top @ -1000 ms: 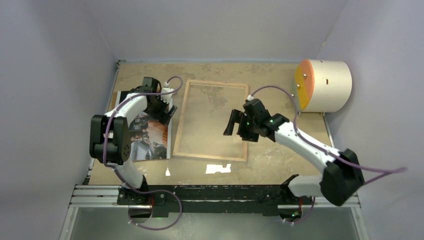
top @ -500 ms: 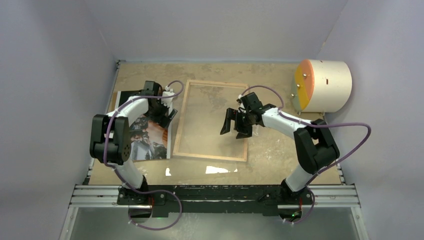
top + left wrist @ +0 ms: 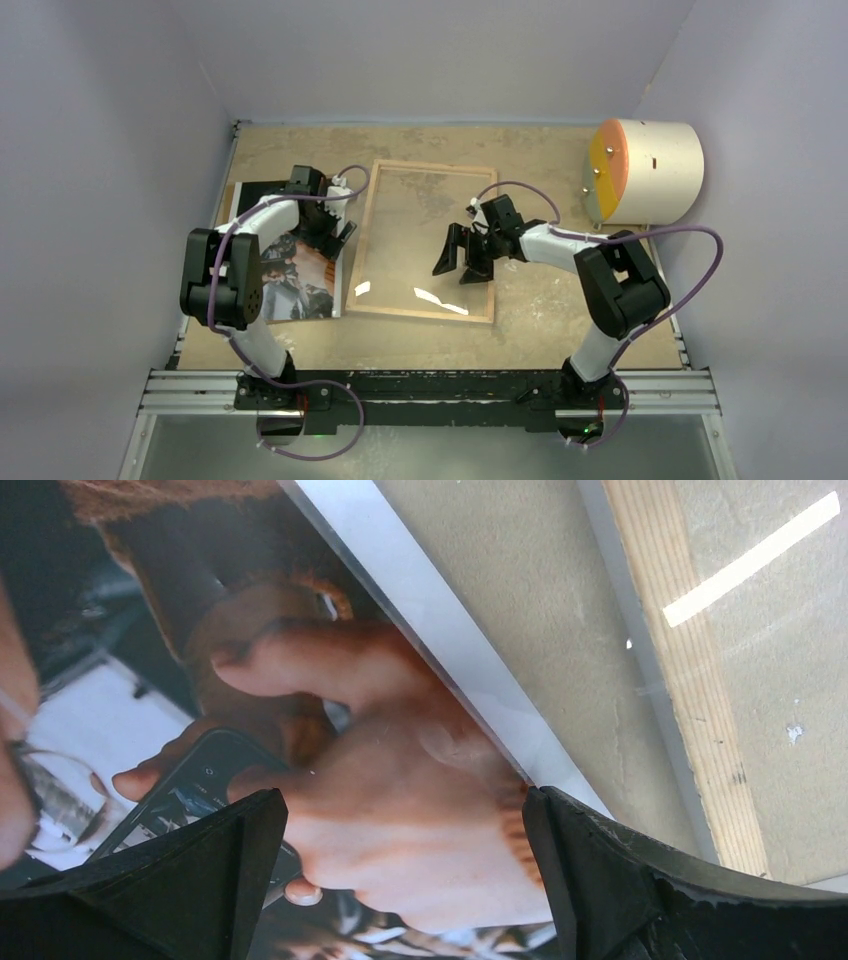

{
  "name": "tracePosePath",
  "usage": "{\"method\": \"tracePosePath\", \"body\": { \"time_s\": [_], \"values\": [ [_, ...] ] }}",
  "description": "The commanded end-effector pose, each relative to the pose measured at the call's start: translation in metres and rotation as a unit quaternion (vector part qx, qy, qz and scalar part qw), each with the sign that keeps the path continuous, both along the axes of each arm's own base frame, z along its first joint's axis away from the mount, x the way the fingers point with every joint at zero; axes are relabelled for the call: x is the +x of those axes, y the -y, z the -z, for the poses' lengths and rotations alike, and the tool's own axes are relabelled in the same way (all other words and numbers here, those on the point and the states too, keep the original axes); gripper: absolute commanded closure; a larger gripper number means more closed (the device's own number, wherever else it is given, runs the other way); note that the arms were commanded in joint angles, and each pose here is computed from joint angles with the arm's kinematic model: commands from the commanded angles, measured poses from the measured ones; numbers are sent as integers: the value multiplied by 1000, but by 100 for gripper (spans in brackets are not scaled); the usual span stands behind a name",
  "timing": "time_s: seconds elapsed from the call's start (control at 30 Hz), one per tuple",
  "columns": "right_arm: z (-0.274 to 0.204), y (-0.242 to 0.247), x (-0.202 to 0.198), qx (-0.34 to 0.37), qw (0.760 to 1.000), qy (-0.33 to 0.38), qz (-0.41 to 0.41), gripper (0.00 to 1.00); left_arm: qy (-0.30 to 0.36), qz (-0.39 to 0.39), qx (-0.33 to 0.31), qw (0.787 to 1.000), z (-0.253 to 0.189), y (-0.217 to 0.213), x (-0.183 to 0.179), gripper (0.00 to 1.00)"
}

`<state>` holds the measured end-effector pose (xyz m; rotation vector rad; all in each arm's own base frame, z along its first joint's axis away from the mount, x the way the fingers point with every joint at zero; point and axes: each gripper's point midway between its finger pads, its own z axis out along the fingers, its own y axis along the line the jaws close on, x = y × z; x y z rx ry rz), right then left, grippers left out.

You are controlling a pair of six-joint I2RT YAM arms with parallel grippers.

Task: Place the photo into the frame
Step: Pick up the photo frame item from the photo frame.

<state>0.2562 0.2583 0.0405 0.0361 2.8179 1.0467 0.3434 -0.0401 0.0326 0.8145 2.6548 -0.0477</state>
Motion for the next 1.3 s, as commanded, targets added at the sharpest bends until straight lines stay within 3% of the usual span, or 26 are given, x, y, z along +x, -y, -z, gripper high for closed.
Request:
{"method": "tracePosePath", "body": {
  "time_s": [0.0, 0.2, 0.33, 0.6, 0.8, 1.07, 1.17, 1.27],
  "values": [
    [10, -11, -9, 48, 999, -11, -9, 12, 1, 14, 1, 1000, 5, 4, -1, 3],
    [-43, -33, -3, 173, 984, 46, -18, 20, -9, 19, 2, 1000, 12, 4, -5, 3],
    [-71, -41, -6, 236, 968, 77, -35, 31, -17, 22, 2, 1000, 17, 5, -8, 3],
    [-67, -50, -2, 288, 955, 68, -28, 35, -25, 27, 2, 999, 21, 7, -11, 3],
    [-69, -52, 7, 306, 948, 84, -8, 52, -21, 27, 6, 999, 19, 6, -11, 3],
    [-61, -47, 24, 228, 964, 135, -31, 75, -11, 31, 9, 999, 6, 6, -1, 2],
    [-63, -47, 35, 229, 963, 134, -50, 97, 1, 32, 9, 999, -3, 7, 9, 2],
    [-56, -45, 39, 230, 965, 114, -56, 100, 11, 32, 7, 999, -12, 8, 19, 2]
  ]
}}
